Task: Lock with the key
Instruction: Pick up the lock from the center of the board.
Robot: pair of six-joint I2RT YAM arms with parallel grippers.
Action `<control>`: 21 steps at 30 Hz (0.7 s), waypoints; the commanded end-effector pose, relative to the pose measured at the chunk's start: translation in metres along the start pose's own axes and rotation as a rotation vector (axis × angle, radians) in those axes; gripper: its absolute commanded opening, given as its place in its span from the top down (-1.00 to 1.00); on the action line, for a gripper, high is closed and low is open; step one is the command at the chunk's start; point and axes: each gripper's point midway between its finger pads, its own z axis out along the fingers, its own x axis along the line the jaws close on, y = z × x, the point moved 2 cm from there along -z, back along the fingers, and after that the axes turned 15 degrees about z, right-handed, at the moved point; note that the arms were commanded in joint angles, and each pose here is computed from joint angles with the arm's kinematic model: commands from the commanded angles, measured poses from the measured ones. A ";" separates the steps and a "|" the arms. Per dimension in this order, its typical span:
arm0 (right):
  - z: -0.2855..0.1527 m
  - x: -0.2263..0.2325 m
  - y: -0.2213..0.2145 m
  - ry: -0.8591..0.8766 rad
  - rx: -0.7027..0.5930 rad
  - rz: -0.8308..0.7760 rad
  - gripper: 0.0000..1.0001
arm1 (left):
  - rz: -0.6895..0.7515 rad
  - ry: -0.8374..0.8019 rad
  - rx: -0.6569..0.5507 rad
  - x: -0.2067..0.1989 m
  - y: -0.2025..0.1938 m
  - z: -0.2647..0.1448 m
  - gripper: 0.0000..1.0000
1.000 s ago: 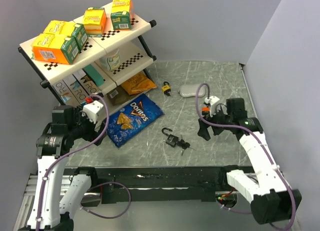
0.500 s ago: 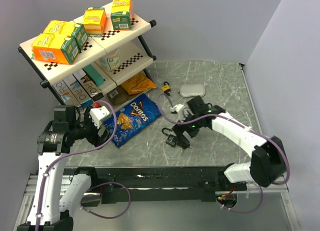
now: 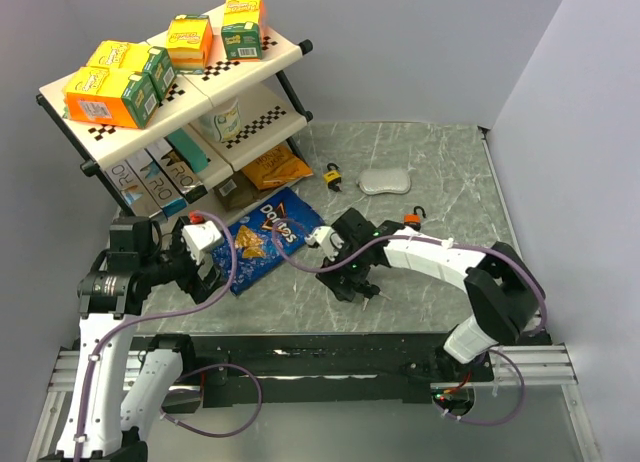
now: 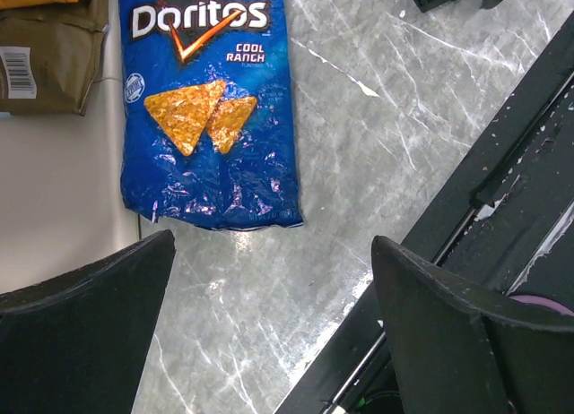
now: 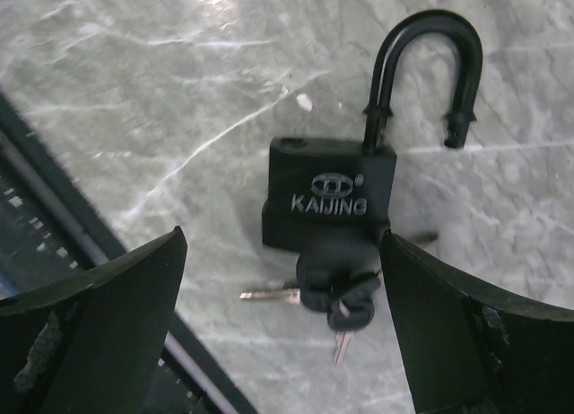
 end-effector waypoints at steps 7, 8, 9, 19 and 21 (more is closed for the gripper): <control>0.026 -0.011 0.013 -0.095 -0.022 -0.051 -0.91 | 0.057 0.014 -0.047 0.004 0.005 0.003 -0.93; 0.028 -0.012 0.012 -0.105 -0.018 -0.055 -0.91 | 0.060 0.017 -0.050 0.004 0.006 0.003 -0.93; 0.030 -0.013 0.012 -0.114 -0.016 -0.062 -0.91 | 0.058 0.023 -0.053 0.005 0.006 0.003 -0.93; 0.041 -0.014 -0.007 -0.118 0.044 -0.066 -0.53 | 0.080 0.007 -0.076 0.001 0.008 0.004 -0.93; 0.035 -0.013 -0.004 -0.093 0.034 -0.049 -0.33 | 0.100 -0.008 -0.101 -0.002 0.011 0.004 -0.93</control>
